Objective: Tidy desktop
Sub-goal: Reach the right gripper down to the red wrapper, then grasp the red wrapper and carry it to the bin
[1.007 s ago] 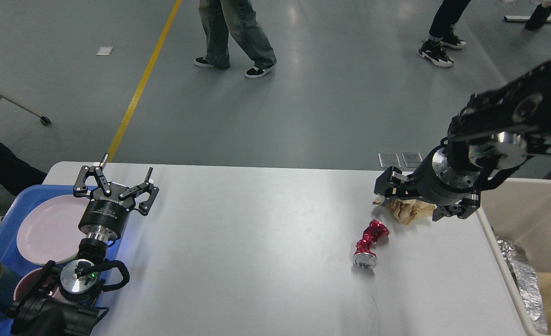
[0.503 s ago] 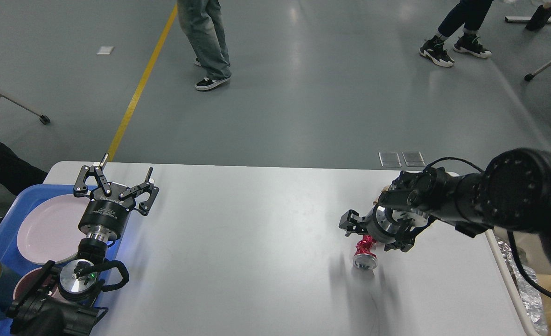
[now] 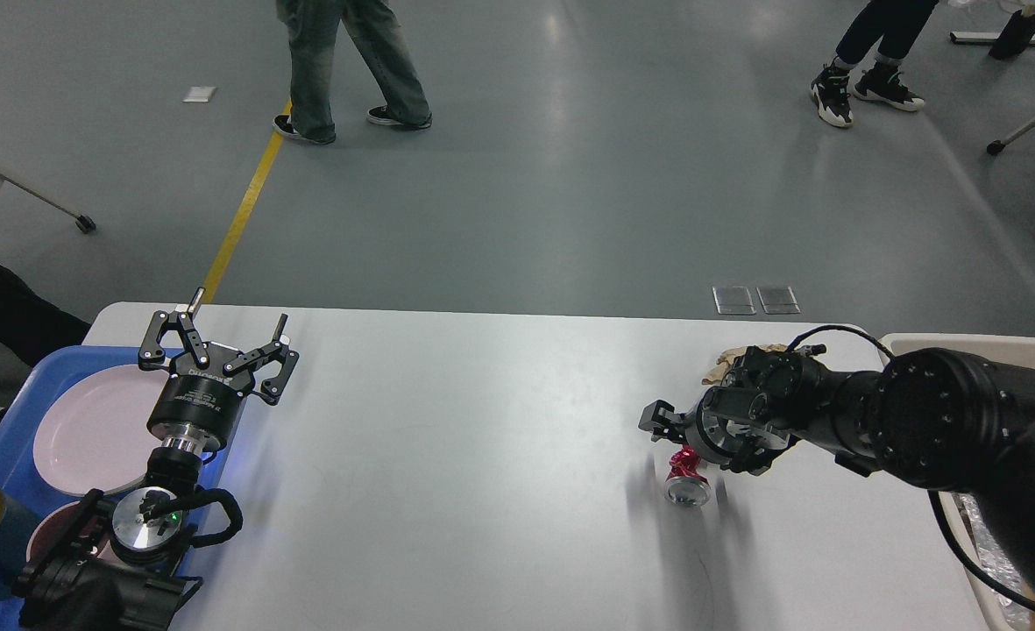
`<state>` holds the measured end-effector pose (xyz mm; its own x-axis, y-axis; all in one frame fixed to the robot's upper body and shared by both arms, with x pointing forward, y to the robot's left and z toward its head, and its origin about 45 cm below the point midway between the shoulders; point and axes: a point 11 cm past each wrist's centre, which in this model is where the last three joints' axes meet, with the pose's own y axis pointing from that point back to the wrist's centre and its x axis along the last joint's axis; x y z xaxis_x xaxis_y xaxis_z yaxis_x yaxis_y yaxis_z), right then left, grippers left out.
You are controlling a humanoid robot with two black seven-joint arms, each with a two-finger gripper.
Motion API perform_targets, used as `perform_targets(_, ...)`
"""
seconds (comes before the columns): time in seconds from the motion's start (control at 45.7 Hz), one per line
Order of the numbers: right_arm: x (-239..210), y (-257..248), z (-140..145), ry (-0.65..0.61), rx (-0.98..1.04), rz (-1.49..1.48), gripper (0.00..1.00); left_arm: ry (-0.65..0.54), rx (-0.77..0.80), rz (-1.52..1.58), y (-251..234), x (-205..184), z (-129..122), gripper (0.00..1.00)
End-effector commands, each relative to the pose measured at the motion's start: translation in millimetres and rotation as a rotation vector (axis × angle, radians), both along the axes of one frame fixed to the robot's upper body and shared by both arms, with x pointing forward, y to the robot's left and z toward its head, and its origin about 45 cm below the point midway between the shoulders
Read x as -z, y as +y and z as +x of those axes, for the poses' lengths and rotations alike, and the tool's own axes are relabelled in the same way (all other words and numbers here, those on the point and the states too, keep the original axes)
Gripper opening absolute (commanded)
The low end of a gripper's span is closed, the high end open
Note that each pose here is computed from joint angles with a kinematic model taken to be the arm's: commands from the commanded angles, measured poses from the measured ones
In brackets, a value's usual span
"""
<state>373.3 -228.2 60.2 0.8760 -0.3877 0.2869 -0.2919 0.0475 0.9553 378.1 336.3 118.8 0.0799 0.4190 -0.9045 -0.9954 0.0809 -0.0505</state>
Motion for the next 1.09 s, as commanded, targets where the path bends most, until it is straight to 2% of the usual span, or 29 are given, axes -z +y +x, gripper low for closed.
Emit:
perform_targets(0.0, 6.0, 2.2, -0.1, -0.01, 0.001, 0.002, 1.0, 0.0, 0.0, 0.0, 0.0, 0.0, 0.0, 0.97)
perform_targets(0.131, 9.7, 0.5, -2.9, -0.005, 0.0, -0.001, 0.94, -0.001, -0.001, 0.0, 0.4, -0.2, 0.0, 0.97)
perform_targets(0.306, 10.6, 0.7, -4.3, -0.001, 0.008, 0.008, 0.62, 0.0, 0.0, 0.0, 0.0, 0.0, 0.0, 0.97)
perform_targets(0.372, 10.2, -0.5, -4.3, 0.0, 0.01, 0.007, 0.45, 0.0, 0.0, 0.0, 0.0, 0.0, 0.0, 0.97)
perform_targets(0.438, 9.0, -1.4, -3.7, 0.0, 0.013, 0.007, 0.22, 0.0, 0.0, 0.0, 0.0, 0.0, 0.0, 0.97)
perform_targets(0.482, 8.3, -0.2, -4.3, 0.007, 0.013, 0.008, 0.03, -0.001, -0.001, 0.0, 0.4, -0.2, 0.0, 0.97)
perform_targets(0.503, 7.8, -0.3, -4.0, 0.008, 0.014, 0.007, 0.0, -0.001, -0.001, 0.0, 0.4, -0.2, 0.0, 0.97)
perform_targets(0.788, 1.5, -6.5, -2.0, 0.023, 0.066, -0.013, 0.0, -0.001, -0.001, 0.0, 0.4, -0.2, 0.0, 0.97)
perform_targets(1.073, -49.8, -15.5, -4.3, 0.092, 0.085, 0.011, 0.0, -0.001, -0.001, 0.0, 0.4, -0.2, 0.0, 0.97)
